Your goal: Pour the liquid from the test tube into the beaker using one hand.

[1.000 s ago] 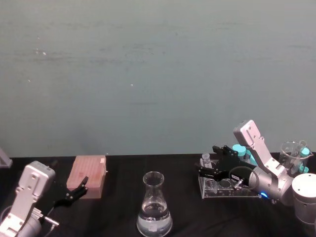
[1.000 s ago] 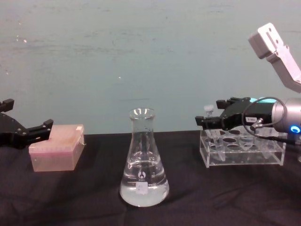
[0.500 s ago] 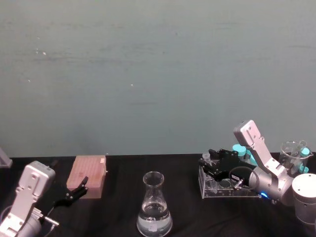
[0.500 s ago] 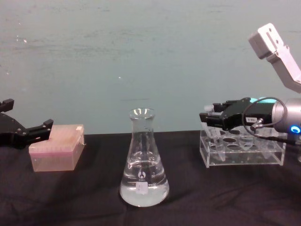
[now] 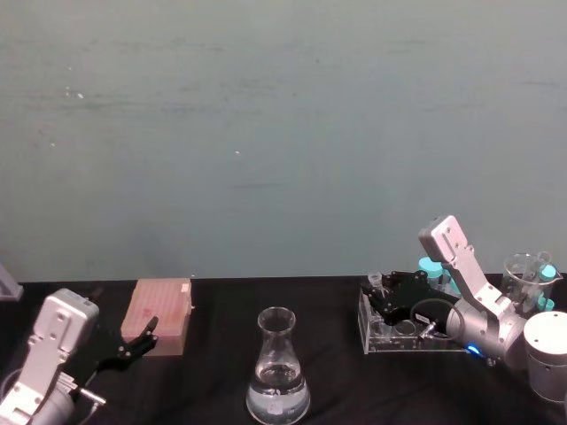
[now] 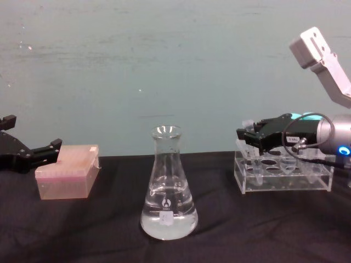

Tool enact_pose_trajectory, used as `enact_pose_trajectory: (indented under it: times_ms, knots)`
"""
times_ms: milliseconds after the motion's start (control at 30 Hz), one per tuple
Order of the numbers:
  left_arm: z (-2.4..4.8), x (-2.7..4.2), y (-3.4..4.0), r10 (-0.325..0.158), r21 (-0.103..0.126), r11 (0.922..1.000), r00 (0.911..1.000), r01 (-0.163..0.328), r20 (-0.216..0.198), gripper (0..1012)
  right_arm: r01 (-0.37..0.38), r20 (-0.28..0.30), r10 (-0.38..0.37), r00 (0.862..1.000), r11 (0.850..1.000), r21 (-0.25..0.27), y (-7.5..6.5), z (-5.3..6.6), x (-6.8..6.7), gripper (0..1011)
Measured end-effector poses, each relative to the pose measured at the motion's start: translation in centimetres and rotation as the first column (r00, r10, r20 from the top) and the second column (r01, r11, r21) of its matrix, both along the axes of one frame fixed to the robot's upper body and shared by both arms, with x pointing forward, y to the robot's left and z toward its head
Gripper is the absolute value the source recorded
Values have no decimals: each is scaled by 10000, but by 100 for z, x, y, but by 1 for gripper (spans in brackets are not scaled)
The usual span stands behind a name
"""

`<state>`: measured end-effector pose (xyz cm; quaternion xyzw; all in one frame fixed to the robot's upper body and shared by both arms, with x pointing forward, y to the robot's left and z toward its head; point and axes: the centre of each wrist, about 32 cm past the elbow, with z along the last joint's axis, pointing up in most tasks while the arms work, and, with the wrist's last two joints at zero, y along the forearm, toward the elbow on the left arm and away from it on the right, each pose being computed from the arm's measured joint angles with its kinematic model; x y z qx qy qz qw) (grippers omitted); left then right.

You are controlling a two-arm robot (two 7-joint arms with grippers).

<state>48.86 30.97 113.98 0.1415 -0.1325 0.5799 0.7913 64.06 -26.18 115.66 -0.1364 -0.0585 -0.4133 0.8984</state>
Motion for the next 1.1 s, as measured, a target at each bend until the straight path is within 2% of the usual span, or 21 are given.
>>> enact_pose_trajectory:
  times_ms: [333,500,1100]
  knots:
    - [0,0,0,0,0,10000,10000,0,-1,1000,-29,36,29,10000,10000,-12,-3,6,-22,226]
    - [0,0,0,0,0,10000,10000,0,-1,1000,-55,125,55,9999,10000,50,-16,52,-51,226]
    - [0,0,0,0,0,10000,10000,0,-1,1000,-311,883,239,9958,9962,808,-54,397,-161,224]
